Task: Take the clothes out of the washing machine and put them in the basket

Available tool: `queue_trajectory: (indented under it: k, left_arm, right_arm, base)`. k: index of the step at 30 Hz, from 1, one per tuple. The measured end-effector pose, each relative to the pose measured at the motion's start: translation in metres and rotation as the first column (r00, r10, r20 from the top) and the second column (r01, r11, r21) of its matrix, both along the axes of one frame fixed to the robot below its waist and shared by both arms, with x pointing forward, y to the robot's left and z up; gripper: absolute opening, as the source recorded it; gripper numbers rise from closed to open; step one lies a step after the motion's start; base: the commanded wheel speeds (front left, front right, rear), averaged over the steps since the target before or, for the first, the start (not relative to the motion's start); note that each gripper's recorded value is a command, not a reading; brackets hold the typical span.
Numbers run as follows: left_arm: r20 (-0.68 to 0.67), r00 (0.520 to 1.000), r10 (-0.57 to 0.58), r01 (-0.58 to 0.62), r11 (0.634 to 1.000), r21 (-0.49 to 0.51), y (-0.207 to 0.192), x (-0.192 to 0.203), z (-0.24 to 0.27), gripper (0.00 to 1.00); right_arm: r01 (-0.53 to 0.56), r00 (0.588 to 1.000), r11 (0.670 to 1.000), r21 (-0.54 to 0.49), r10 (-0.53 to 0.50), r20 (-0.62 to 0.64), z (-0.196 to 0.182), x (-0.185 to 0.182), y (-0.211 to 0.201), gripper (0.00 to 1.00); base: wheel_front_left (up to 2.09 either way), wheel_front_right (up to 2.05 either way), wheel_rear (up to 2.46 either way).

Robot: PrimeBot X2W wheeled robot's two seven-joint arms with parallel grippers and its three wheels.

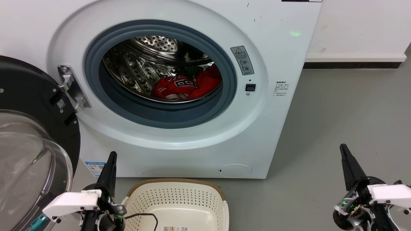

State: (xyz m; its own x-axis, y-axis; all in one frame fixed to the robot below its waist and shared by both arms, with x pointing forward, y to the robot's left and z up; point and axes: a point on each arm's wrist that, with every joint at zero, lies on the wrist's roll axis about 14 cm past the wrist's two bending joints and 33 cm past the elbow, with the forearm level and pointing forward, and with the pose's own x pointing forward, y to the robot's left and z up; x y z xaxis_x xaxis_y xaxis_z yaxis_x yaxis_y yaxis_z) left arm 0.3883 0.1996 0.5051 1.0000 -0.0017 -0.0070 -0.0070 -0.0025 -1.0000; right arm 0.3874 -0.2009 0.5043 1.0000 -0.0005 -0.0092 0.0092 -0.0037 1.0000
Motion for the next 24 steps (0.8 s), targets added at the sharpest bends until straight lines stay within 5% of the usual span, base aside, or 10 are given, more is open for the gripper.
queue_trajectory:
  k: [24]
  left_arm:
    - [0.0, 1.0, 0.0, 0.0, 1.0, 0.0, -0.0001, 0.0, 0.0, 0.0]
  right_arm:
    - [0.0, 1.0, 1.0, 0.0, 0.0, 0.0, 0.0, 0.0, 0.0, 0.0]
  base:
    - [0.0, 0.0, 0.0]
